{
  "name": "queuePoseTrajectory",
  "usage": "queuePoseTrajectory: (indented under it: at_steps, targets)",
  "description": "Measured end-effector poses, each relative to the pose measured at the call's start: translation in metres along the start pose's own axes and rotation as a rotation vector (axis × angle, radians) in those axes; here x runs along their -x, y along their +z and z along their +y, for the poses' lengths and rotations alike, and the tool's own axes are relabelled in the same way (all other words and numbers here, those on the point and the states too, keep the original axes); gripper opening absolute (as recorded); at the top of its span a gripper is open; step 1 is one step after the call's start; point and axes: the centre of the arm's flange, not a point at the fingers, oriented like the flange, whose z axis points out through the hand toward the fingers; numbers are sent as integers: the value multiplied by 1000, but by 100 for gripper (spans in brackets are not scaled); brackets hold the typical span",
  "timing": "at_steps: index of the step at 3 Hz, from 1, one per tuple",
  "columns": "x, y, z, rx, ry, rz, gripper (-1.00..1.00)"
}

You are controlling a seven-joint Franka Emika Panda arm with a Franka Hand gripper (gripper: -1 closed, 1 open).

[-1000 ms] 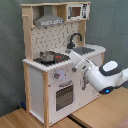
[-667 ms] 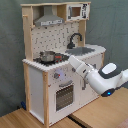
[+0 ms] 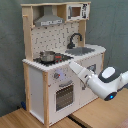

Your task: Play with the kitchen

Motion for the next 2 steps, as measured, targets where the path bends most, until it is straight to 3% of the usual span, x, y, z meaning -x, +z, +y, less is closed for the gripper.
queuePoseTrajectory:
  at_steps: [2]
  targets:
    - [10,-2,-41,-78,130,49,100]
